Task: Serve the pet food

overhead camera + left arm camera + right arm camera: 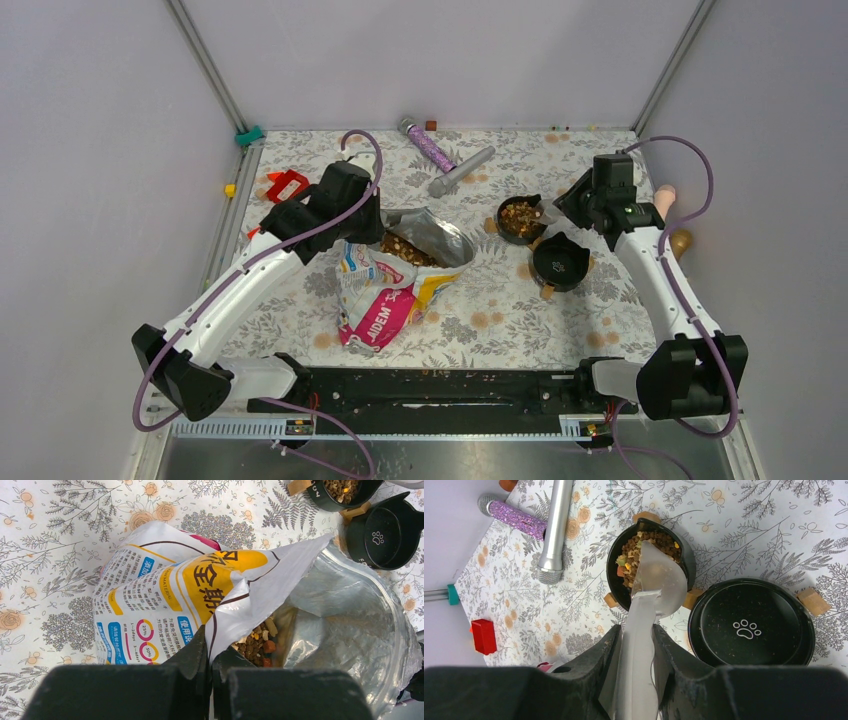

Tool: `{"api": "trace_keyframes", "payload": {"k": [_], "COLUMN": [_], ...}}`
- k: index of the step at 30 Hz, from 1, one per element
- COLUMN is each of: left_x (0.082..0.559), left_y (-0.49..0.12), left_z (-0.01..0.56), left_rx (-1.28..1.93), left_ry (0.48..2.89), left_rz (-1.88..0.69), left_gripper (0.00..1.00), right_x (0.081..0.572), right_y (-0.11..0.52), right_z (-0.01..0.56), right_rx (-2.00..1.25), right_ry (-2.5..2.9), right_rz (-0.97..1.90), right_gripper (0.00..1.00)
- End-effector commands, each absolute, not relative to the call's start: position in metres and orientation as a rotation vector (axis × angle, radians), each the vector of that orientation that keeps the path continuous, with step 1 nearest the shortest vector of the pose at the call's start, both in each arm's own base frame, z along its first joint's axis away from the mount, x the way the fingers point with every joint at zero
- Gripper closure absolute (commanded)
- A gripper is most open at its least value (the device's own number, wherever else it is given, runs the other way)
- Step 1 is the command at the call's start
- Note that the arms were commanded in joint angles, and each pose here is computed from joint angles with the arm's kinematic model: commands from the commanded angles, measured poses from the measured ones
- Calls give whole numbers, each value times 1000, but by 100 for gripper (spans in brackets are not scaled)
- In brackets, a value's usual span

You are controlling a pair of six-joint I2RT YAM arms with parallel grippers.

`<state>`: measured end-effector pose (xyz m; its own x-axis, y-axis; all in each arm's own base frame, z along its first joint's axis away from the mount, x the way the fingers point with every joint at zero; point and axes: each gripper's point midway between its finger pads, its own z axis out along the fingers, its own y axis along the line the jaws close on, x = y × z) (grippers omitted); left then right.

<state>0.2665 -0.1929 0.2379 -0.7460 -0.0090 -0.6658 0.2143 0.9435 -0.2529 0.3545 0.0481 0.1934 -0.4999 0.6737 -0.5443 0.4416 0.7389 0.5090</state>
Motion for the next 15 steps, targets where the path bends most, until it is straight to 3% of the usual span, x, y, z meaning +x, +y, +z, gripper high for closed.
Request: {"api": "trace_keyframes", "payload": {"k": [1,15], "left_x": [271,270], "left_y": [-200,-198], "left_z": [247,253], "left_rx": [159,158], "left_ry": [2355,2337], "left_rz": [-445,-447], "left_gripper": [100,100], "right_x": [363,357], "right_y": [46,35], "right_z": [212,231], "right_rx": [790,707], "right_ry": [2141,2145], "right_rz": [392,306], "right_gripper": [100,100]}}
